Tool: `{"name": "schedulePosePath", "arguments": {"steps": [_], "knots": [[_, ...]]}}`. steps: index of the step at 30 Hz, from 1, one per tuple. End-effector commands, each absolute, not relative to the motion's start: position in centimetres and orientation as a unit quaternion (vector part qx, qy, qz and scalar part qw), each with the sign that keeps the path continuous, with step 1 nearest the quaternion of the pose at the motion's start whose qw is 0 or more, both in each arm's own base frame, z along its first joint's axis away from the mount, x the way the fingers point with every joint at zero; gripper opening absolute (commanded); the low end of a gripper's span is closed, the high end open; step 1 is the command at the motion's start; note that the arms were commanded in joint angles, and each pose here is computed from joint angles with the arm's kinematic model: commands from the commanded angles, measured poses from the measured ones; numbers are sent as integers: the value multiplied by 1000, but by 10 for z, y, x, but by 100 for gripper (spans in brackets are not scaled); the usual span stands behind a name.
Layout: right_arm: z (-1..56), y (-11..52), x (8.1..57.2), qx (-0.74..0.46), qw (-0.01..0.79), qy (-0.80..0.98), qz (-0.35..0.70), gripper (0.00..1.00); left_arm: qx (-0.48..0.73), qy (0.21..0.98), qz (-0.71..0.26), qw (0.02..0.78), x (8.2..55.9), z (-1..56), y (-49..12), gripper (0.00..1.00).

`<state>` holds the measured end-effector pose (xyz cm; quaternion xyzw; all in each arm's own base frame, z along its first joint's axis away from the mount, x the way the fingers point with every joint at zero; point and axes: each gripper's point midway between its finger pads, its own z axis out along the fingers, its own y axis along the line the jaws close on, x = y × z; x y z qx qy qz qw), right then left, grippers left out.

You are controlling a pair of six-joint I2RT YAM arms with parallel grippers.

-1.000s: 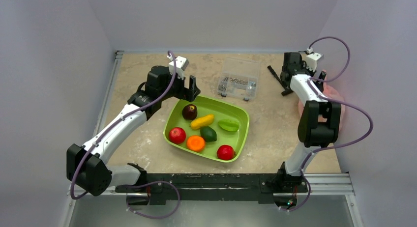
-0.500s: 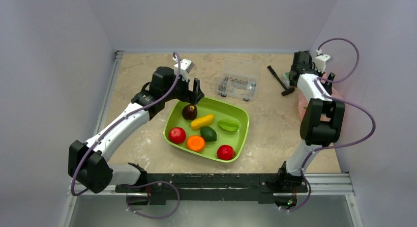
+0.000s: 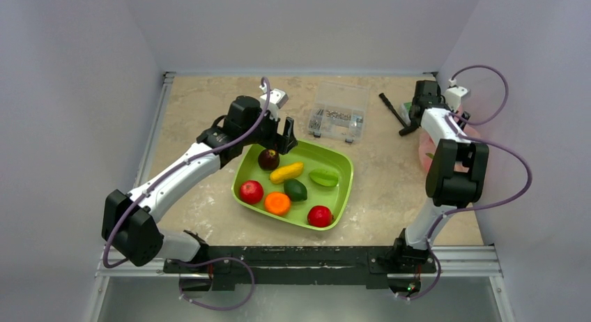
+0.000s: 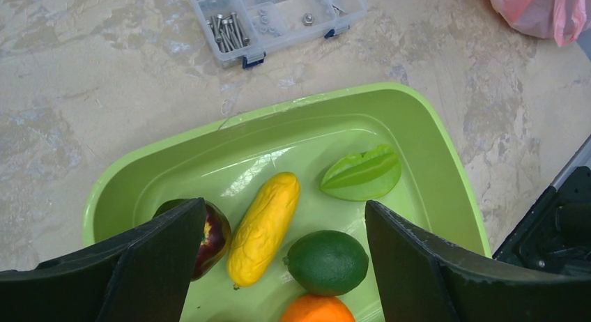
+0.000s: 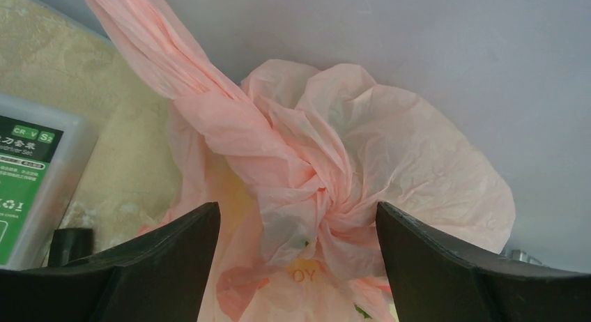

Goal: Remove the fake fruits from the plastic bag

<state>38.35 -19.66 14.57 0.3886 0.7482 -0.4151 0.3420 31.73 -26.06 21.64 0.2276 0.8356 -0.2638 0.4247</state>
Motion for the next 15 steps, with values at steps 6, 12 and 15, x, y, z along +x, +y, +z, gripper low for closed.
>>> {"name": "schedulePosePath", "arguments": {"steps": [6,12,15], "knots": [[151,-190,361,442,364,725,-384,45,234,814,-281,453,318,249,-265,83],[151,-176,351,450,372,734,-346,3,234,809,-280,461,315,256,-263,84],[153,-158,349,437,379,746,-330,0,234,808,-278,464,314,259,-261,84]]}}
